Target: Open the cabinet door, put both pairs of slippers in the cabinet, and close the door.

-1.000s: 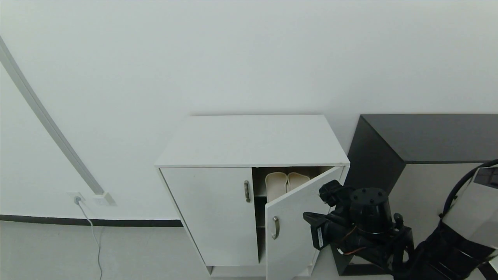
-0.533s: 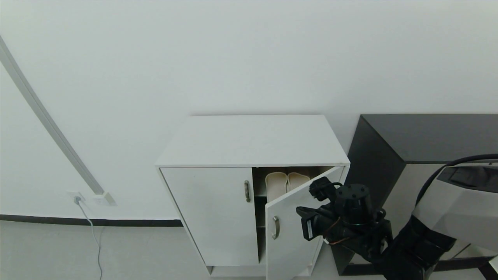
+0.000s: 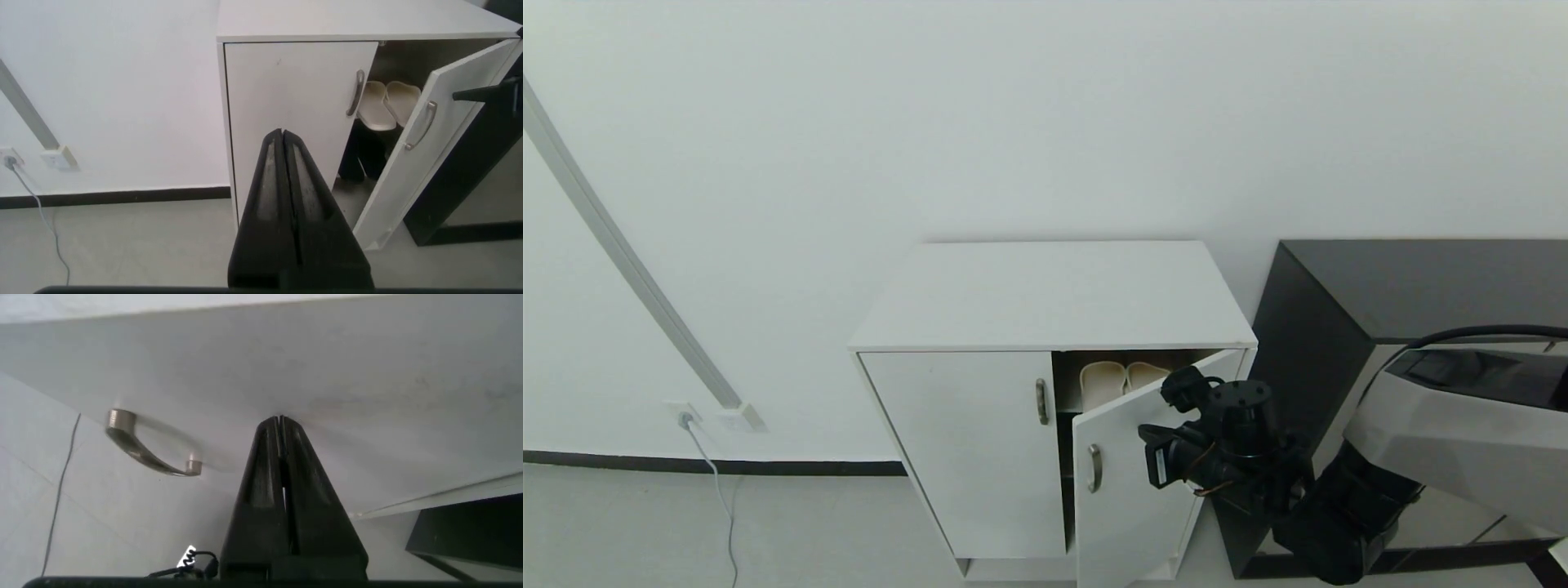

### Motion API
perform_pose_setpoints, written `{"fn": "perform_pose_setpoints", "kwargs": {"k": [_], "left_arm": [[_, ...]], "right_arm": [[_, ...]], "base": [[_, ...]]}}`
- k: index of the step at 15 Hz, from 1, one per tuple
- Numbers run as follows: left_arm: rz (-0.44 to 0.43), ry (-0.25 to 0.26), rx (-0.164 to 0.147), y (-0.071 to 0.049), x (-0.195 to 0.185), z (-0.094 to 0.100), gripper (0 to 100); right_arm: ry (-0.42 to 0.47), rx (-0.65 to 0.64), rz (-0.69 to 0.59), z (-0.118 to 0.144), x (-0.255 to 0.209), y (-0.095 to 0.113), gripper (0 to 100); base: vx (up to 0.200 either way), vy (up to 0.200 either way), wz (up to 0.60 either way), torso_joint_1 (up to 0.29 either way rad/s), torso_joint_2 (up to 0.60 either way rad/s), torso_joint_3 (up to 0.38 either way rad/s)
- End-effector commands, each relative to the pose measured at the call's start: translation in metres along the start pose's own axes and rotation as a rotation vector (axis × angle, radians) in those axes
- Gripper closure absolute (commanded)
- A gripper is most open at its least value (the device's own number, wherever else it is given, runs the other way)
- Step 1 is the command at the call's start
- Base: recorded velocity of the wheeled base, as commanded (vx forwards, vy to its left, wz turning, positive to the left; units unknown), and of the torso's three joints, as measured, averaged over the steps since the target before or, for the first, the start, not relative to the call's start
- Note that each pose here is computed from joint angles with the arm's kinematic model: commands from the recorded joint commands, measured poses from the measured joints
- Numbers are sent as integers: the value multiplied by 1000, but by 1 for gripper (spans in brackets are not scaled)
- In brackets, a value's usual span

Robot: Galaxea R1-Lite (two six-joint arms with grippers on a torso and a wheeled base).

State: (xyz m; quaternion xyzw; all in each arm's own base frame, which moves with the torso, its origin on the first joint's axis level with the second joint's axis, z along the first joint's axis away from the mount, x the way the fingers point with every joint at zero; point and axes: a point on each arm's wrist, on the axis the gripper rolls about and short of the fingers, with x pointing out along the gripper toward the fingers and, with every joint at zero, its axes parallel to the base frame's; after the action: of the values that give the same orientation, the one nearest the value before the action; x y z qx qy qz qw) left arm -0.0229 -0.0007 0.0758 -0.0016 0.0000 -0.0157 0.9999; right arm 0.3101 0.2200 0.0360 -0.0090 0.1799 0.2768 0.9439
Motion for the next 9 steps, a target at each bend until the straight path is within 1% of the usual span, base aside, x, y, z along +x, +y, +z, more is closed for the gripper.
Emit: {"fn": "perform_pose_setpoints", "kwargs": {"k": [1, 5, 9], "left_arm": [[1, 2, 0, 0, 0, 0, 100], [1, 0, 0, 0, 0, 0, 100], [1, 0, 0, 0, 0, 0, 100]], "right_arm": [[11, 3, -9, -5, 12, -3, 100], [-5, 11, -29, -7, 30, -12, 100], [-14, 17, -46, 0, 40, -19, 100]], "base": [[0, 0, 0, 0, 0, 0], [0, 0, 0, 0, 0, 0], [0, 0, 0, 0, 0, 0]]}}
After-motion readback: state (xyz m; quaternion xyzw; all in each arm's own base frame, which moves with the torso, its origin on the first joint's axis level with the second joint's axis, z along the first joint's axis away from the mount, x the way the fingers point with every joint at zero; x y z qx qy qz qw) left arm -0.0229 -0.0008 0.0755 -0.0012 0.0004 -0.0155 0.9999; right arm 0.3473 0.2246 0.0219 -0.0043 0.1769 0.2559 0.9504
